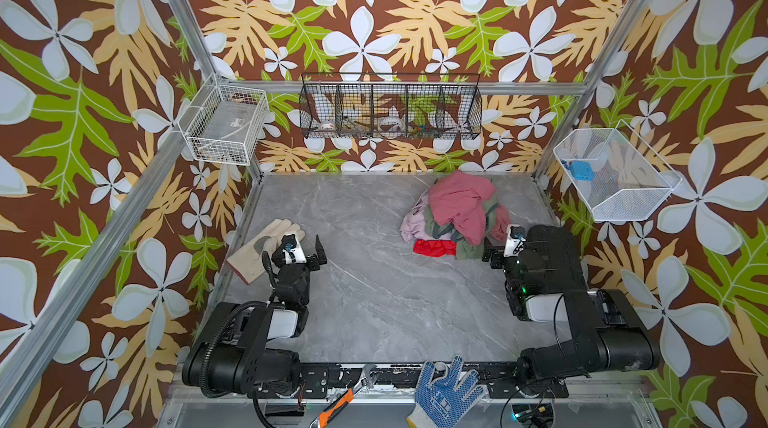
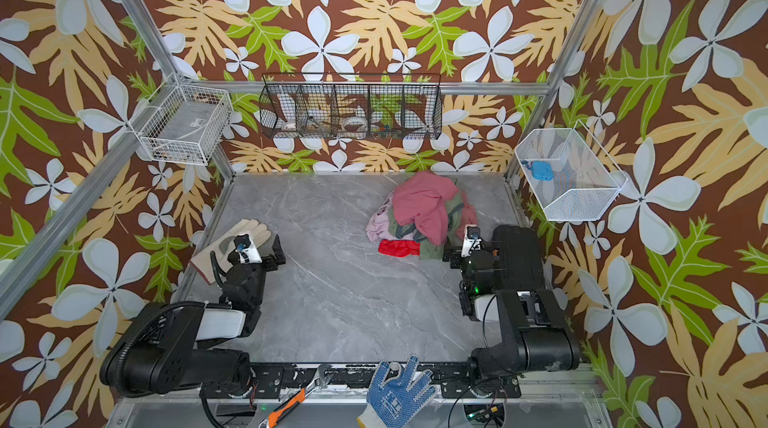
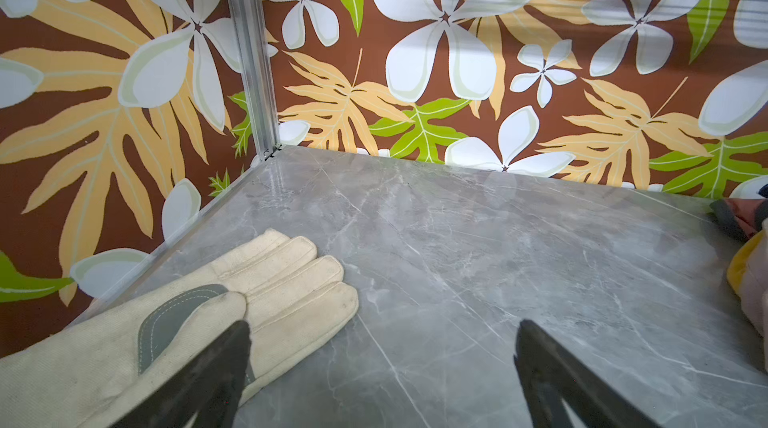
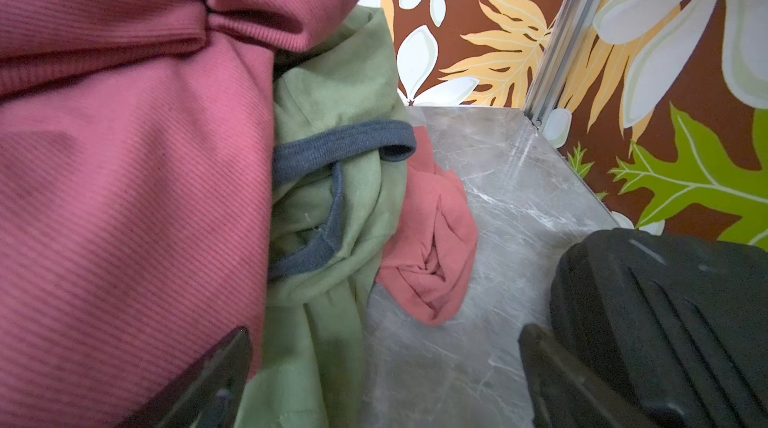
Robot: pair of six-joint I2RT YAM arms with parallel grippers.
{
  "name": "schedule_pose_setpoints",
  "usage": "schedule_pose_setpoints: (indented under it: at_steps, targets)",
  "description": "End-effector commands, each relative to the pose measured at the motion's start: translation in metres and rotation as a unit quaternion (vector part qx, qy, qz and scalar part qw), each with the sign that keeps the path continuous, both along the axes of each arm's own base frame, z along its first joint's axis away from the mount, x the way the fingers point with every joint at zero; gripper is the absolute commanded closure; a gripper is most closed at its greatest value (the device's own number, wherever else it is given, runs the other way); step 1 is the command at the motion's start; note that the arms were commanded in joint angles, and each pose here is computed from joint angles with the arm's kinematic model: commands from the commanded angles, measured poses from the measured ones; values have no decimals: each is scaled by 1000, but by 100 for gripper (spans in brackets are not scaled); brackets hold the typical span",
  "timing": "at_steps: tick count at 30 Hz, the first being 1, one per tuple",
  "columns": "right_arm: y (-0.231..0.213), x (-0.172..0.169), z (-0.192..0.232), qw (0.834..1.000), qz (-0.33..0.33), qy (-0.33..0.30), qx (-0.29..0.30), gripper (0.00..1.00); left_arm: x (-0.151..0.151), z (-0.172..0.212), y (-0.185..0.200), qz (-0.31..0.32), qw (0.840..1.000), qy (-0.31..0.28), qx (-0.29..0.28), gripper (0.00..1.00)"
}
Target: Pick out a specific cloth from the pile
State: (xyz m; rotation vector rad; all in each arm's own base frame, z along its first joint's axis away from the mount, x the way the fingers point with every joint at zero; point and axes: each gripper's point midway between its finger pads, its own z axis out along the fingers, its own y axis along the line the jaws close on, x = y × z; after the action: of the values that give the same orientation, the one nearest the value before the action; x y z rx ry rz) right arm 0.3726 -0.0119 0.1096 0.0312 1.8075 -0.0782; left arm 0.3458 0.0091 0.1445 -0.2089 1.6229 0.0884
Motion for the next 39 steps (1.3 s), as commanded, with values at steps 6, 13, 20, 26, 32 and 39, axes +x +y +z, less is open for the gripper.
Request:
schedule_pose_setpoints:
  at_steps: [6,13,20,26,32,39]
  targets:
    - [0,0,4,1000,-1,-8,2,0,1,8,1,2,1000,-16,-1,0]
    - [1,0,4,1000,1,-8,2,1,2,9,1,1,1000,-16,-2,0]
    - [0,0,4,1000,0,-8,2,0,4,7,1,-2,1000,-11,-5,0]
    - [1,0,5,1000,1,-11,2,1,5,6,2,-6,1000,-9,-11,0]
    - [1,-2,6,1000,2,-13,2,2,6,10,2,-12,1000,-7,-11,0]
    - [-14,5,21,998,-45,29,11,3,13,28,2,1,996,69,-64,0]
